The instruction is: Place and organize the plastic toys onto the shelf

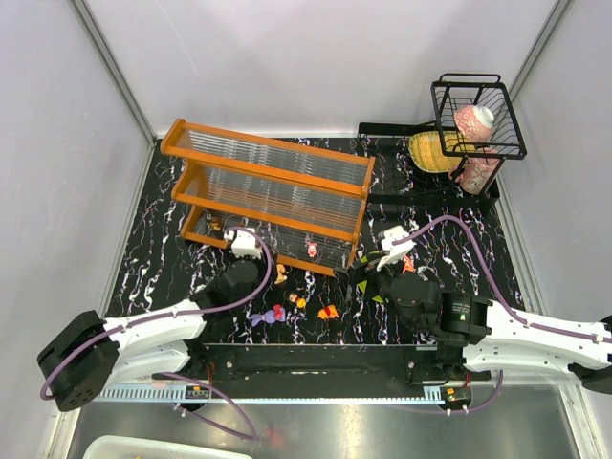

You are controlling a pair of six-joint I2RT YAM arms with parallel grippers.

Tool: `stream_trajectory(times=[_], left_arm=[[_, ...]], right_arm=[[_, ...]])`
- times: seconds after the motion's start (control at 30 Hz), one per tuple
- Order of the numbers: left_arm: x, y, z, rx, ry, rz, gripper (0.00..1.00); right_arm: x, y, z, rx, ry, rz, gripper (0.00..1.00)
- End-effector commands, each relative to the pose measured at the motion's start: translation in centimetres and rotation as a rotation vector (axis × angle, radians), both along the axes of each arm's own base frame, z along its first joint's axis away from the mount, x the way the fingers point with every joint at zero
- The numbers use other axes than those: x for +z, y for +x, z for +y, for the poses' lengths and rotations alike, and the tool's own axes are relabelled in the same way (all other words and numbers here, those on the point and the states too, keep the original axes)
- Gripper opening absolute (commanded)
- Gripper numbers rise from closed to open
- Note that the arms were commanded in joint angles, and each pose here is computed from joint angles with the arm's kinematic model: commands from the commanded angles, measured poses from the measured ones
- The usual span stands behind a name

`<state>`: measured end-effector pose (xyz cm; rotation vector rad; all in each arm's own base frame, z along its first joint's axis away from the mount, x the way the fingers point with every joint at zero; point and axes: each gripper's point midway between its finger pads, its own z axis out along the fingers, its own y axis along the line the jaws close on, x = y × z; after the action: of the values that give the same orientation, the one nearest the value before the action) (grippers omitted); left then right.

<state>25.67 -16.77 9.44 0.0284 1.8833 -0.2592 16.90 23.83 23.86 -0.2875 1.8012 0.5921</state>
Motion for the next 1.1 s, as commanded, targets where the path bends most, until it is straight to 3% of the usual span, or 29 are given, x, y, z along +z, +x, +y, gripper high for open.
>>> stream_trajectory(times=[0.0, 1.07], left_arm=[[3.7, 1.9, -2.0, -0.052, -0.086, -0.083, 0.53], [2.0, 6.0, -2.6, -0.079, -0.034, -0.069, 0.52]], right_arm=[[1.5, 0.3, -0.3, -0.024, 0.023, -0.015, 0.93], [1.4, 0.6, -3.0, -0.098, -0.010, -0.010, 0.93]])
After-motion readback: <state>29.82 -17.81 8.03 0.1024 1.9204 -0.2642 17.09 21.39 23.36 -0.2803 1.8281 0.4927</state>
